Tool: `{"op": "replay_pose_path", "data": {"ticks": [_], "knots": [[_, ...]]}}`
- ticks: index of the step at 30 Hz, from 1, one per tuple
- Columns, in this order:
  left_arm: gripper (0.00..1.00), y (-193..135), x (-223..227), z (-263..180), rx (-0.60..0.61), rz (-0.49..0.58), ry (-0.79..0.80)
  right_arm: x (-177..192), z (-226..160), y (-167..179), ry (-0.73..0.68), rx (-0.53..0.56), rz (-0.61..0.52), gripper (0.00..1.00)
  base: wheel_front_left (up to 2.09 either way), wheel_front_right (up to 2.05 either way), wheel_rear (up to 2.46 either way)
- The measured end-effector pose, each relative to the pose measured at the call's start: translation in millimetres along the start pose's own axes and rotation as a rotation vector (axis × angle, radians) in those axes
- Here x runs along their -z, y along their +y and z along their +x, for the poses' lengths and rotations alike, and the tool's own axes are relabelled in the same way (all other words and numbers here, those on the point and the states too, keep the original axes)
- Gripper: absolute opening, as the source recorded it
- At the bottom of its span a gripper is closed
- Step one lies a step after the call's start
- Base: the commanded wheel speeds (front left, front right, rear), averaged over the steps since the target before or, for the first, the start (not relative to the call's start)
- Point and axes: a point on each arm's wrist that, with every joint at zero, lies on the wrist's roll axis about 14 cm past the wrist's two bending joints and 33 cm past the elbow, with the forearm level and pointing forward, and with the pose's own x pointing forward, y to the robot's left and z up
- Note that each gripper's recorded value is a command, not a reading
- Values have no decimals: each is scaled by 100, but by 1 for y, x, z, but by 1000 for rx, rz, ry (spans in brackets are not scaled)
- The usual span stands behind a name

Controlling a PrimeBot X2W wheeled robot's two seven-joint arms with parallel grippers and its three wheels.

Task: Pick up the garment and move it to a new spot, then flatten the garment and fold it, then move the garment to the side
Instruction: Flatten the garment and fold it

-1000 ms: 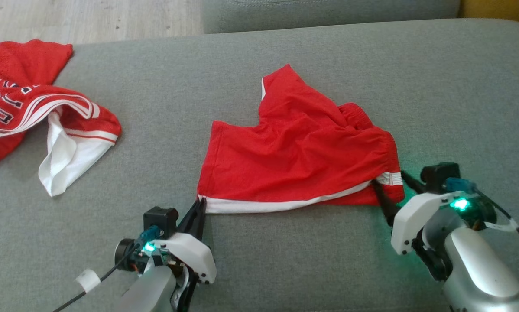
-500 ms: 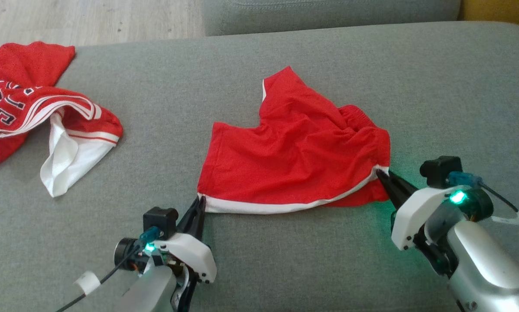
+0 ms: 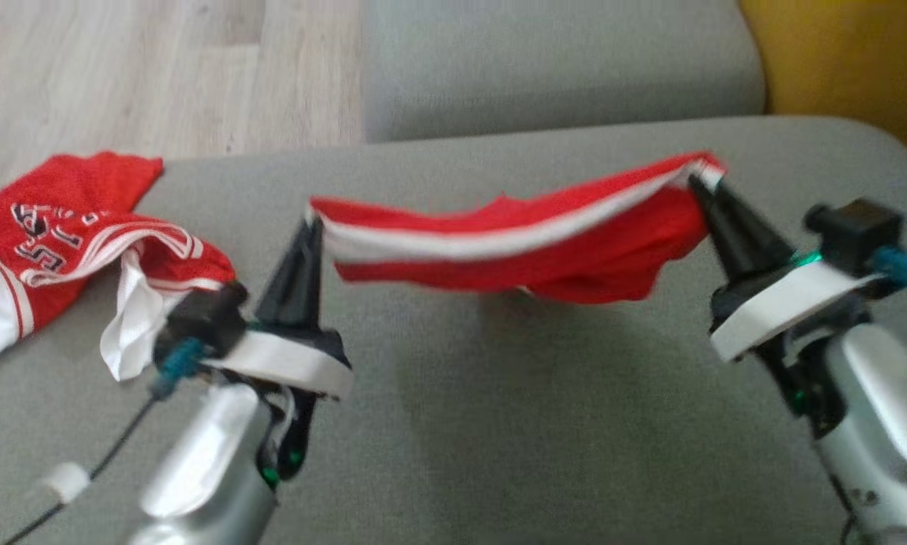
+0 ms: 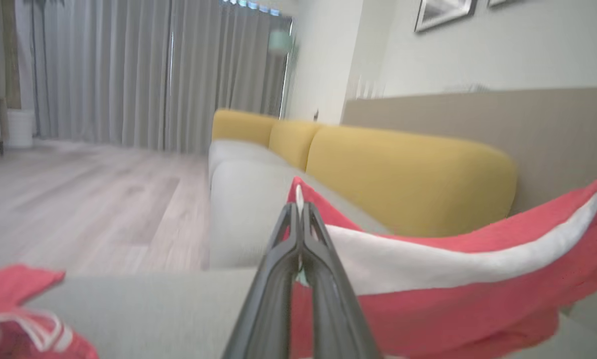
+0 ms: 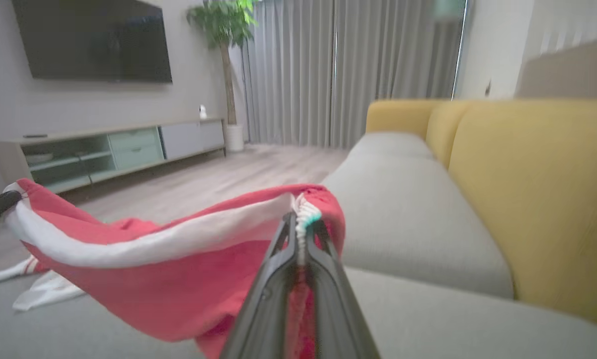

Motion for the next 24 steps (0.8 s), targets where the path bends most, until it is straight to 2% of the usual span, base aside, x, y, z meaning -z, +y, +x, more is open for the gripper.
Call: {"op": "replay_pose_path", "data": {"ticks": [5,9,13,15,18,24], "knots": [[0,-18,-90,-6,66,54,-223,-76,-23,0,-210,14,-73,0,0,0,0],[0,-37,-145,-20,130,105,-327,-113,-48,7,-302,21,-110,0,0,0,0],[0,-54,-176,-26,185,133,-359,-140,-67,17,-346,12,-149,0,0,0,0],[0,-58,-186,-24,201,148,-360,-145,-69,21,-344,4,-157,0,0,0,0],[0,-53,-187,-14,197,159,-329,-134,-61,21,-290,-1,-140,0,0,0,0],[0,-16,-149,31,129,149,-174,-95,-15,18,-155,-38,-56,0,0,0,0]]}}
